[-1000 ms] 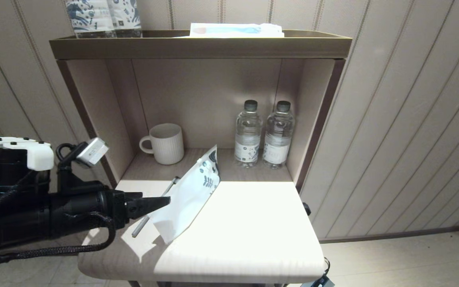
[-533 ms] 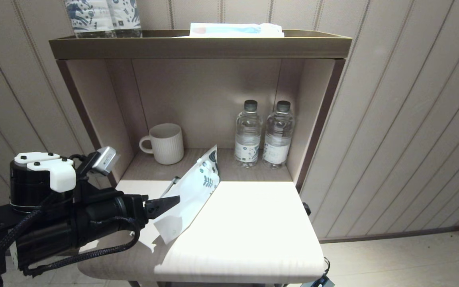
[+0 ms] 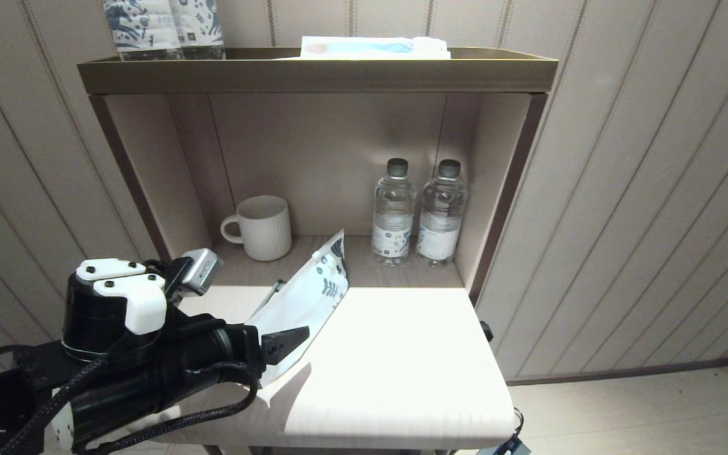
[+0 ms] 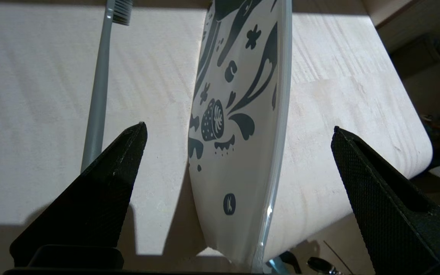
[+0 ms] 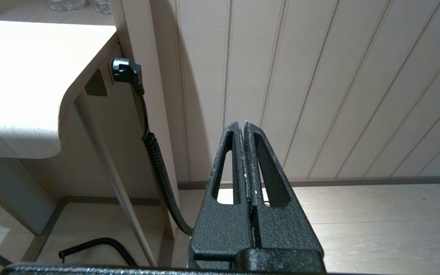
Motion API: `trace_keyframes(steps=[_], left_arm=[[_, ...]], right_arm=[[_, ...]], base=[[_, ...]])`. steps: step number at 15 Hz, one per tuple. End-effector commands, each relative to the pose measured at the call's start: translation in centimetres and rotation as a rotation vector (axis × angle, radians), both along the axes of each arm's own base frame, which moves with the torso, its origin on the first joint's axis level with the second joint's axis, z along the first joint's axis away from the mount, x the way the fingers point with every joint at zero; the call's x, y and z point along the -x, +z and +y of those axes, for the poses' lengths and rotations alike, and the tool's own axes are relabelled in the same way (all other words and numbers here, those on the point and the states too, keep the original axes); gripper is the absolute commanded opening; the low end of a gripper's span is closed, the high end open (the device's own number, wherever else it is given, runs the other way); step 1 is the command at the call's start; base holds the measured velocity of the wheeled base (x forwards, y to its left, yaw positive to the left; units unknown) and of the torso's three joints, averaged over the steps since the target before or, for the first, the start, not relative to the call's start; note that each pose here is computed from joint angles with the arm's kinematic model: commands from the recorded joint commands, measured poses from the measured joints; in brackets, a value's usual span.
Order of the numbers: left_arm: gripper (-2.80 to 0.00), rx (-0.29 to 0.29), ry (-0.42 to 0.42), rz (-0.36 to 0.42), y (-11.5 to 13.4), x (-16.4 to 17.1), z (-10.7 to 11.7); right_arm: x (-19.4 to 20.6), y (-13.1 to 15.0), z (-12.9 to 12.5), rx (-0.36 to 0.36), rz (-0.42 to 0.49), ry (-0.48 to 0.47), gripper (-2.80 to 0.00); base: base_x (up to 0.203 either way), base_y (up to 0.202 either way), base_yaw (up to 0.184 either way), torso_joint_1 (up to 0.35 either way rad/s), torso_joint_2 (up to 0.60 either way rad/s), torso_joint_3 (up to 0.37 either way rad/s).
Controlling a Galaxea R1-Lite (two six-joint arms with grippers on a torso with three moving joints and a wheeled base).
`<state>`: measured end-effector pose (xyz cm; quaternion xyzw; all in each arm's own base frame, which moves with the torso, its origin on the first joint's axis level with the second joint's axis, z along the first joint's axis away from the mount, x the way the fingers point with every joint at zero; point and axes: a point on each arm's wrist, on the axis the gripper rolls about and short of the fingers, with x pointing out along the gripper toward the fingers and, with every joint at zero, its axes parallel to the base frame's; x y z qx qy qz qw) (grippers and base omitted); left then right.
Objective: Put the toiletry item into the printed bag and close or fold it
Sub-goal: Pick up the storage bag
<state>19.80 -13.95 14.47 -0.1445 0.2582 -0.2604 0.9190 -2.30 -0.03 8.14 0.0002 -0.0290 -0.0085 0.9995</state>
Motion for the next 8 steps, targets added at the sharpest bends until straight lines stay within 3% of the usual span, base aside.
trace_keyframes(steps=[1,6,7,8], left_arm=[[0.0,-0.014,0.01,0.01,-0.46,-0.59,-0.76],[0.0,-0.018,0.042,0.026,-1.08,-1.27,-1.18],[-2.8,-0.016,0.046,0.023,-0.99,-1.32,-1.2],[-2.8,-0.014,0.047,0.023,-0.98,-1.32,-1.21]], right_arm=[[0.0,0.01,0.0,0.0,0.0,0.0,-2.8],[0.0,0.01,0.0,0.0,0.0,0.0,-2.8],[0.0,0.01,0.0,0.0,0.0,0.0,-2.8],[0.0,0.01,0.0,0.0,0.0,0.0,-2.8]], base=[[0.0,0.0,0.0,0.0,0.0,0.0],[0.0,0.0,0.0,0.0,0.0,0.0],[0.0,0.0,0.0,0.0,0.0,0.0],[0.0,0.0,0.0,0.0,0.0,0.0]])
